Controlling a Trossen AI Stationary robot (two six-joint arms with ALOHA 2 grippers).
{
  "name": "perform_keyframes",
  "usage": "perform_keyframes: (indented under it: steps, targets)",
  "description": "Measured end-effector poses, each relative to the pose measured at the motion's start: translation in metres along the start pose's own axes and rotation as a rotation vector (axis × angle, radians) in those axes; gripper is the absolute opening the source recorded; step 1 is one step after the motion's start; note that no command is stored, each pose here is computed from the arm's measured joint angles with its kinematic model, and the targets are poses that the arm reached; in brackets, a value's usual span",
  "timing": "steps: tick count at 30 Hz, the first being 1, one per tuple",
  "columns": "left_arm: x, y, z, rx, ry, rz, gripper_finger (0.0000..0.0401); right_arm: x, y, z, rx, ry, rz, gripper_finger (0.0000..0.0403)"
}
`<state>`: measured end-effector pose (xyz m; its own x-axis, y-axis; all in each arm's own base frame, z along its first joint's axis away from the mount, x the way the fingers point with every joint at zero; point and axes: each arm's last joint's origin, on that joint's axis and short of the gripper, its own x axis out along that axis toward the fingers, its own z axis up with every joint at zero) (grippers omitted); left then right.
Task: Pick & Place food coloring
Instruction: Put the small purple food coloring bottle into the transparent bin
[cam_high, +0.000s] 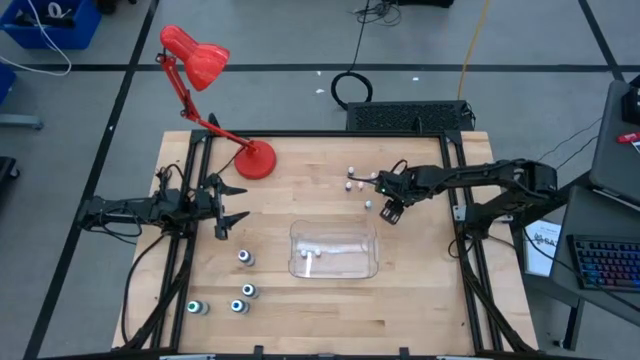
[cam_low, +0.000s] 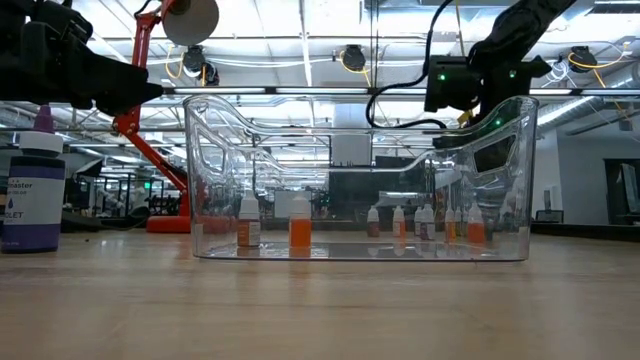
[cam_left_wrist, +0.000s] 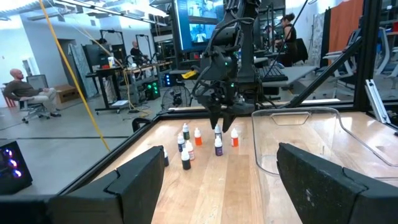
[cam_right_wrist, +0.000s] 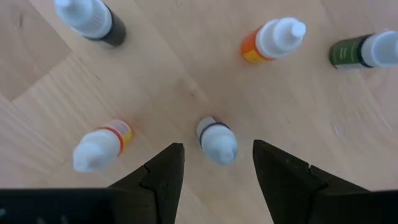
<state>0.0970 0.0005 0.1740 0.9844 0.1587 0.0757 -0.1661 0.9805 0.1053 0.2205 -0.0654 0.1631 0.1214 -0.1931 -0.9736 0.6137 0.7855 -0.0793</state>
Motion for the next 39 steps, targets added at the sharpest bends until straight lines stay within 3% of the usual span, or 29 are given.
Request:
perform_keyframes:
  steps: [17,39]
  targets:
    - [0.0,0.0,0.0,0.0,0.0,0.0,0.0306,0.0002,-0.0005,0.0022,-0.001,-0.019,0.006,0.018]
    - [0.0,0.0,0.0,0.0,0.0,0.0,0.0306,0.0012,-0.0072,0.0059,-0.016,-0.029,0.004,0.0088]
